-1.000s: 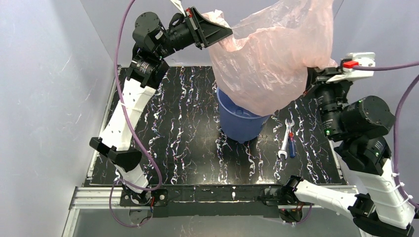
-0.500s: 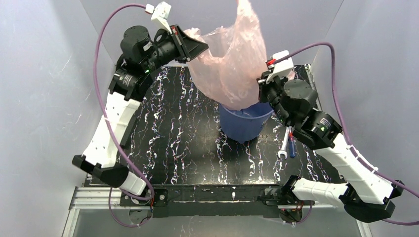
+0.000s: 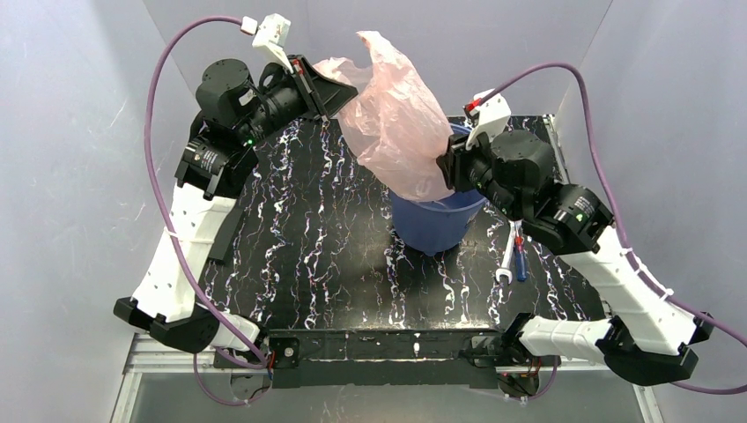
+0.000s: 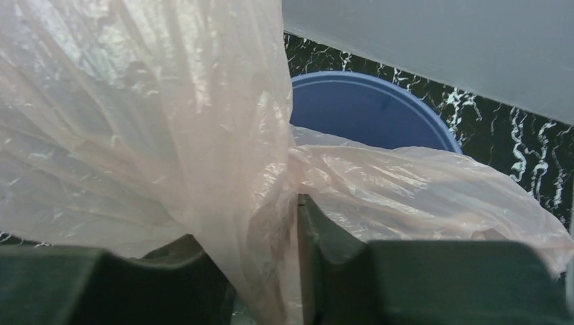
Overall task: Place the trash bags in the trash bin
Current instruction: Place the trash bag in the trash bin.
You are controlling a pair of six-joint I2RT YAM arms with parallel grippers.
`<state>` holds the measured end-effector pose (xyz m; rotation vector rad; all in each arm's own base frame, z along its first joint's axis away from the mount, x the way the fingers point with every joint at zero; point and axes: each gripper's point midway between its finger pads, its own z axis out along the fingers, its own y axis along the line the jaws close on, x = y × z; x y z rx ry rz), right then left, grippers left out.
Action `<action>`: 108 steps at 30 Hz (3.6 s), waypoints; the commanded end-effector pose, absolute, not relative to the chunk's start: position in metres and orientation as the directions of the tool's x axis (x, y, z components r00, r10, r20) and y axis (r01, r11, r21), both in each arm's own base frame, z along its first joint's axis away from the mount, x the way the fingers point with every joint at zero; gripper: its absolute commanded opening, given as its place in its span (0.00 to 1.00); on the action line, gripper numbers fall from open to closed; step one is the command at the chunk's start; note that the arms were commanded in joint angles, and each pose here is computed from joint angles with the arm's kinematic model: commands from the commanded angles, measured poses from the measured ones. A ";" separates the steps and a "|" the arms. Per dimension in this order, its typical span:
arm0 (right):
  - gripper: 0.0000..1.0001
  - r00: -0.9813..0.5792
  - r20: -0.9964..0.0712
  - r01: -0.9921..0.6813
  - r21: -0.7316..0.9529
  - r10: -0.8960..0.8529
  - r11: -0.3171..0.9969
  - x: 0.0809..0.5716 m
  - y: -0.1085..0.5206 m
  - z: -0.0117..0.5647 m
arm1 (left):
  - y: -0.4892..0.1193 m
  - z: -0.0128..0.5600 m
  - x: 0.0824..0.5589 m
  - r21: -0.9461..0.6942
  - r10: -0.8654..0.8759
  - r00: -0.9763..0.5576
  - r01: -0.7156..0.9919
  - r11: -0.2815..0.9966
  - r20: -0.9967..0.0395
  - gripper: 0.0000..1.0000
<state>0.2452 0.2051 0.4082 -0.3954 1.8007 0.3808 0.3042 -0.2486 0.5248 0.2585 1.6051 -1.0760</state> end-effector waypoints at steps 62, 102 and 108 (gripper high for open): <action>0.57 -0.577 -0.815 -0.508 0.409 0.053 0.759 0.300 0.162 0.373 | -0.230 0.489 0.297 -0.600 -0.394 -0.454 0.576 0.554 -0.799 0.00; 0.93 -0.543 -0.835 0.058 0.061 0.083 0.996 0.344 0.043 0.340 | -0.310 0.463 0.308 -0.670 -0.289 -0.606 0.639 0.378 -0.741 0.00; 0.76 -0.597 -0.779 -0.059 0.285 0.195 0.957 0.343 0.070 0.315 | -0.325 0.457 0.307 -0.675 -0.273 -0.620 0.636 0.373 -0.736 0.00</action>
